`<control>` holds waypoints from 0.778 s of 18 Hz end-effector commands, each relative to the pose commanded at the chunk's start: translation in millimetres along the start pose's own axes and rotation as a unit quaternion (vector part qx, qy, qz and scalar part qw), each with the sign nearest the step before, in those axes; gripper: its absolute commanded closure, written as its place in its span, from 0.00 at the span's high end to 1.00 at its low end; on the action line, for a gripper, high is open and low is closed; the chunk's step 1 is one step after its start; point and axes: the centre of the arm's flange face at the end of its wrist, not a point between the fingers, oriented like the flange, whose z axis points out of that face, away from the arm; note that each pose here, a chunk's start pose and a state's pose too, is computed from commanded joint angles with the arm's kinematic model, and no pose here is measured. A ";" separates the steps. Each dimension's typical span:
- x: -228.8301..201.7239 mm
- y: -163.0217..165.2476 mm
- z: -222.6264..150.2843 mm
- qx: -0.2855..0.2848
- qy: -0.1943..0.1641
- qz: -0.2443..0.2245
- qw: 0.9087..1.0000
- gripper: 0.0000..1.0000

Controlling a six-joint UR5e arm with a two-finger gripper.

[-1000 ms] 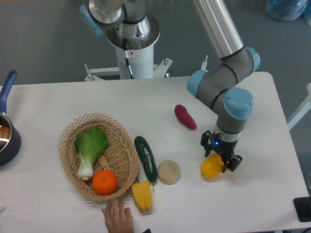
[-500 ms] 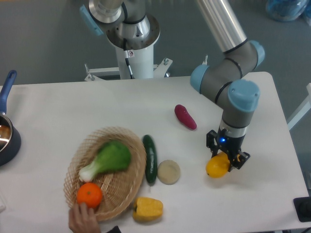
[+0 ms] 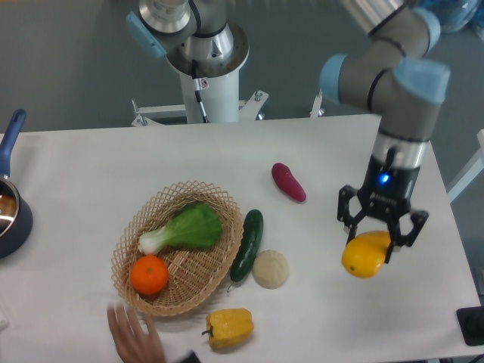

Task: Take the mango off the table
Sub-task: 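Lift the held mango up off the table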

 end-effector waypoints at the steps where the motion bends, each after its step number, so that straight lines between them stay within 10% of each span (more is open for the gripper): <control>1: -6.8 0.8 -12.5 0.013 -0.005 -0.021 1.000 0.29; 14: -23.5 -21.8 -42.2 0.033 -0.028 -0.067 0.997 0.29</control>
